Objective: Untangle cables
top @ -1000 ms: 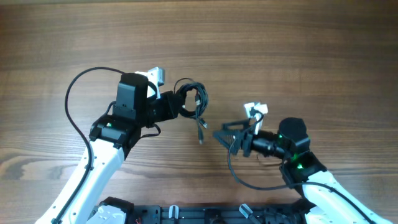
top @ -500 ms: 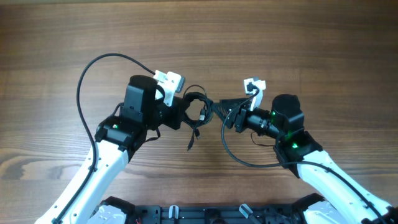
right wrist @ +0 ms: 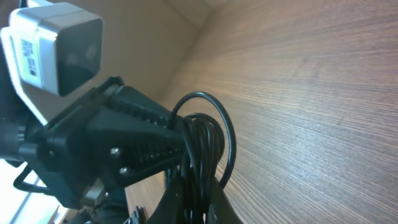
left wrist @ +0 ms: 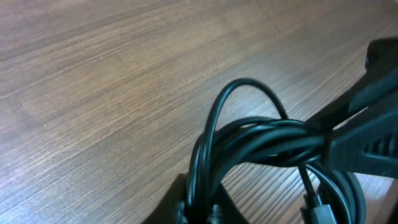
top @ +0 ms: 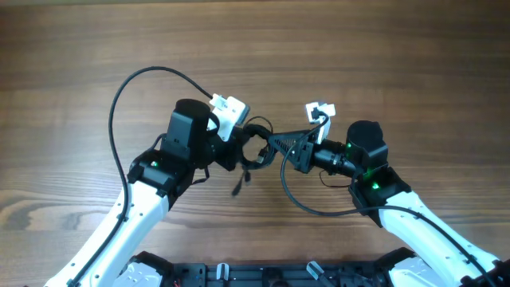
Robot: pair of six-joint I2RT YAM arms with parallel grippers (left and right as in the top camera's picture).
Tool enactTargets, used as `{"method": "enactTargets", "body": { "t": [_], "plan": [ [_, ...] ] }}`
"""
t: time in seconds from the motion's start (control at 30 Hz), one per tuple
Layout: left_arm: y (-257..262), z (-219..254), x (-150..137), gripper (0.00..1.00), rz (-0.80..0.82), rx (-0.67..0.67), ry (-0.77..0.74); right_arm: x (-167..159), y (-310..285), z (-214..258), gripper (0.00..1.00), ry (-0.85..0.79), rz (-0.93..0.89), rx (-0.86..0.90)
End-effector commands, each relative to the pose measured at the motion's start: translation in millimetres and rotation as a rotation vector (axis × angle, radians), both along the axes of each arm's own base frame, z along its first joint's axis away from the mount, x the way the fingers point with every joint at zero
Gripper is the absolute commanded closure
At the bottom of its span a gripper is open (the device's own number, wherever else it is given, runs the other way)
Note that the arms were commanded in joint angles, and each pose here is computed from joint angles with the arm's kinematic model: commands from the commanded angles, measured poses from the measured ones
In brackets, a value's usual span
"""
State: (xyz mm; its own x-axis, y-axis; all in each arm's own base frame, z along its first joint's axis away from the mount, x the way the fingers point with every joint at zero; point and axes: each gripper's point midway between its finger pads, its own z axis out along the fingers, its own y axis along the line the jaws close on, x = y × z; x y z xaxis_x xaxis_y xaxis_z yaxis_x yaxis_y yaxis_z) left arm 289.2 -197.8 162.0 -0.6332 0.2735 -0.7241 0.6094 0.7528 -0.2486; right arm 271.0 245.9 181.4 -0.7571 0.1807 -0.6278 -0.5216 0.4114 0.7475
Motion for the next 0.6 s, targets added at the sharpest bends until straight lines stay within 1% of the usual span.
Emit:
{"method": "enactTargets", "body": {
  "t": [0.0,0.07,0.2,0.4,0.43,0.47,0.5,0.53,0.57],
  "plan": [
    [-5.2,5.8,-6.5,0.52,-0.005,-0.040,0.026,3.4,4.2,2.5,0.95,-0.006,-0.011,-0.003],
    [-2.1,-1.4,-12.6,0.51,0.007,-0.030,0.074,4.5,3.6,2.4,0.95,-0.007,-0.018,-0.004],
    [1.7,-10.2,-20.8,0.54,0.069,-0.047,0.178,5.3,3.4,2.9,0.95,-0.010,-0.022,-0.004],
    [1.5,-34.3,-20.4,0.66,0.145,-0.052,0.311,6.1,3.7,5.8,0.95,-0.001,-0.028,0.013],
    [1.1,-40.3,-19.7,0.73,0.148,-0.044,0.328,6.6,3.7,6.9,0.95,-0.005,-0.029,0.015],
    [0.3,-47.4,-17.9,0.84,0.158,-0.040,0.350,8.7,2.6,6.5,0.95,-0.001,-0.044,0.015],
    [-1.1,-51.3,-14.9,0.92,0.177,-0.050,0.367,10.1,1.8,5.8,0.95,0.000,-0.054,0.012],
    [-2.3,-52.2,-12.3,0.96,0.188,-0.059,0.371,11.4,1.0,5.4,0.96,-0.001,-0.063,0.009],
    [-3.7,-50.6,-8.9,0.96,0.186,-0.067,0.357,14.7,-1.4,3.0,0.95,0.002,-0.087,-0.001]
  ]
}}
